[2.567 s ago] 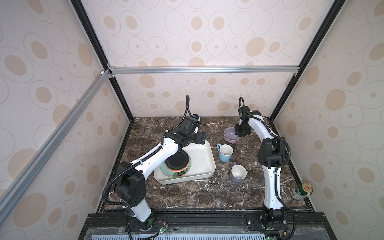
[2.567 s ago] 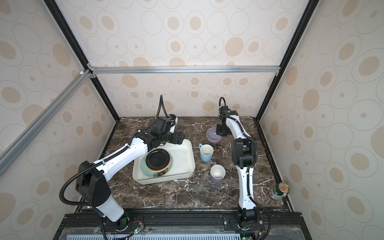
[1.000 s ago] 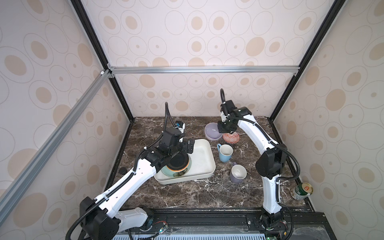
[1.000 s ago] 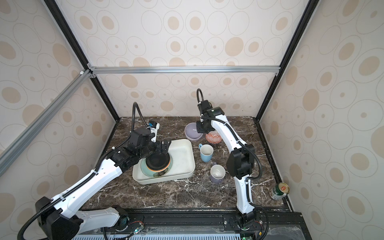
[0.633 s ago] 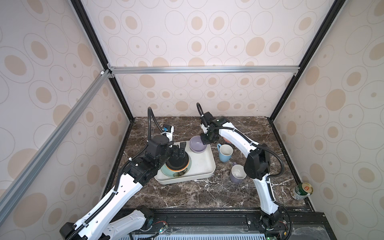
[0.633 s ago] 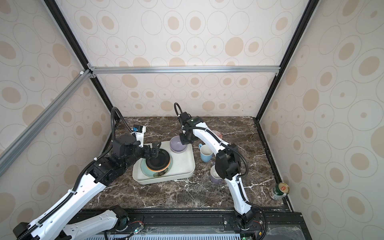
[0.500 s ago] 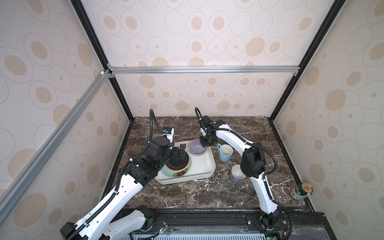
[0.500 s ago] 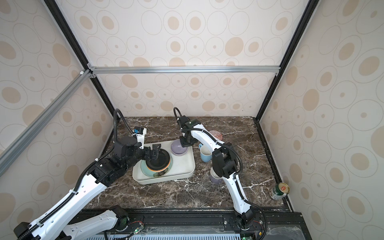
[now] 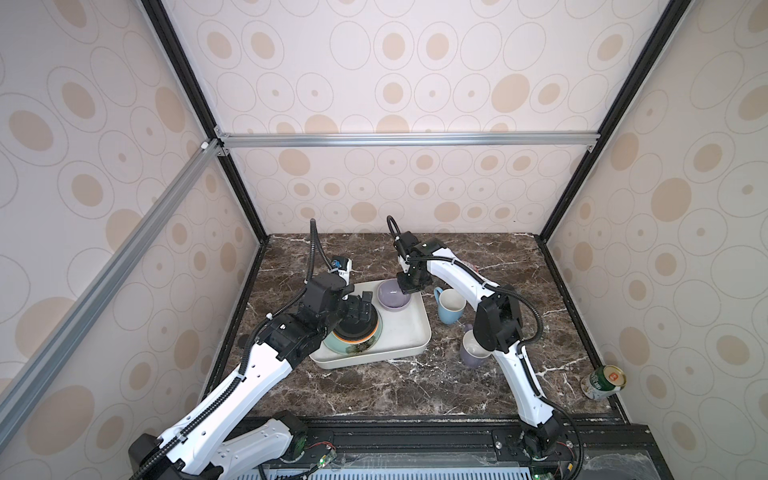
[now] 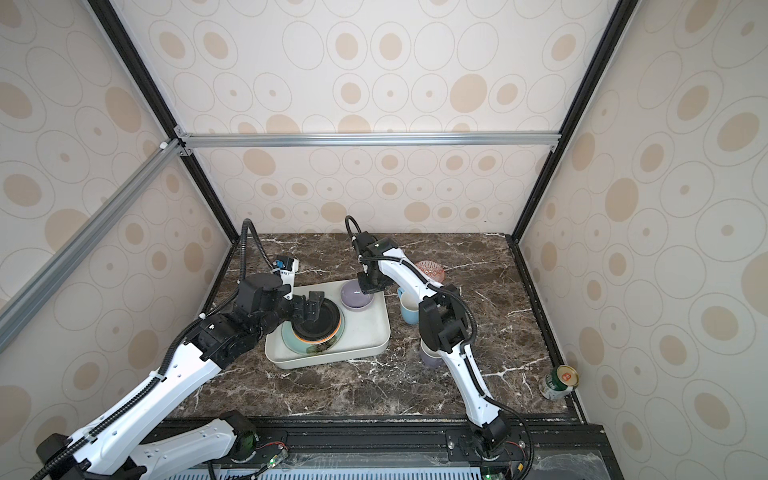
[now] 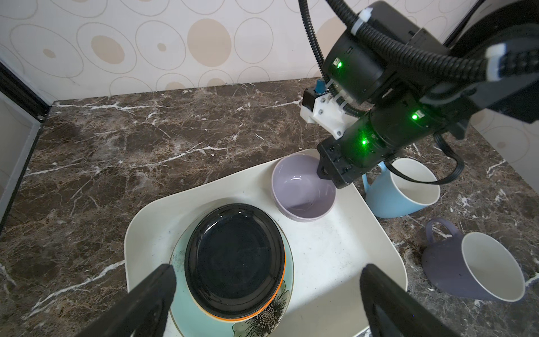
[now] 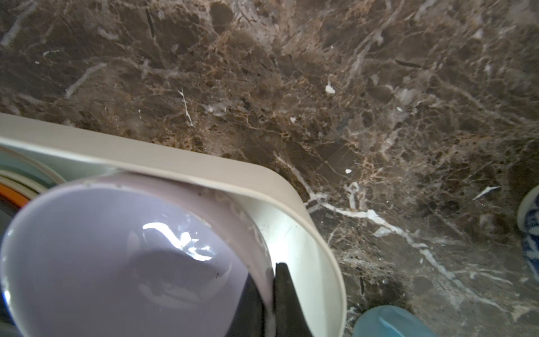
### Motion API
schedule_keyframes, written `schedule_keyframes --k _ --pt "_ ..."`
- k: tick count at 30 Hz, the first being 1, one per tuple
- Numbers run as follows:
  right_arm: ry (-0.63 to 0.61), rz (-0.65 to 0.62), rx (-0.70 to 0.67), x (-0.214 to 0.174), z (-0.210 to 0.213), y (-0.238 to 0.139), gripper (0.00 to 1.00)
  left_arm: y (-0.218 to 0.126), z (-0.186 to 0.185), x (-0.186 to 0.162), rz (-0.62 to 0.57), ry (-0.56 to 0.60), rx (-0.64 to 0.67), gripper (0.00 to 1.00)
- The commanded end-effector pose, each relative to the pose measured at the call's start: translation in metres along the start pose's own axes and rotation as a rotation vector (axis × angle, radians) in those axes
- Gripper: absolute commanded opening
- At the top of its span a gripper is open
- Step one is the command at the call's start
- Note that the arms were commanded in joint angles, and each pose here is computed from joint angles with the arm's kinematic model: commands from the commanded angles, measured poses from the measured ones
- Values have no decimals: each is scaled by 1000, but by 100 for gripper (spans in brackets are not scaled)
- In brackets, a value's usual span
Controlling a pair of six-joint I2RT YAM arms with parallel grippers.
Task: Place the mixed dishes into the plastic bin
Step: 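Release the lavender bowl in the bin and move the right gripper to the orange bowl, then lower the right gripper and grasp the rim of the orange-patterned bowl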
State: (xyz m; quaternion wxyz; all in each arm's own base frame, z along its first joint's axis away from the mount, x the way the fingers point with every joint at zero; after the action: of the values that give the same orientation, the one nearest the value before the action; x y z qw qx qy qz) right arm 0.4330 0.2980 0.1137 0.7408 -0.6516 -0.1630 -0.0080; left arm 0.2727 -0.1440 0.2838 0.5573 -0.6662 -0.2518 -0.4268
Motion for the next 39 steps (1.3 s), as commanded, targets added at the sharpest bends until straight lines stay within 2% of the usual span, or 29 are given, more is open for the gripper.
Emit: schedule_keyframes --k 1,5,9,13,16,20,23,30,39 --pt "-4 -76 -5 18 0 -14 18 0 0 8 -24 -5 1 99" --pt "-8 -90 3 20 1 -21 32 3 -2 7 -15 -3 -4 99" --pt "-5 -103 15 21 3 -37 33 2 -2 7 -19 -5 -5 99" --pt "-10 -180 9 29 -2 -75 33 -2 -1 11 -30 -7 -6 99" --pt "62 -229 27 39 -30 -107 35 -3 -4 13 -35 -3 -25 99" --pt "178 -267 -40 42 -90 -131 38 3 -13 20 -29 6 -70 99" --pt "258 -246 -79 30 -133 -134 38 14 -23 32 -26 19 -102 99" --pt "454 -237 -96 3 -216 -121 52 50 -53 69 -37 25 -199 99" --pt "493 -137 -40 -4 -232 -66 53 102 -88 87 8 28 -278 99"
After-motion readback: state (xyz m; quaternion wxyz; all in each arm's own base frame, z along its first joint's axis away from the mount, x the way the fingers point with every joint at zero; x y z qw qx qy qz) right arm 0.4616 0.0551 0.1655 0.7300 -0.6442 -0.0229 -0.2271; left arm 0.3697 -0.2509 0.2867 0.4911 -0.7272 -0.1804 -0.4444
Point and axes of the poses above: each gripper's point midway between its finger pads, its own y axis out along the fingers, its own z axis along the line the jaws close on, x = y × z, the point moved 3 cm from there along -y, back along the fingers, and after that the axes turned 6 degrees about y, right-handed, at the moved point
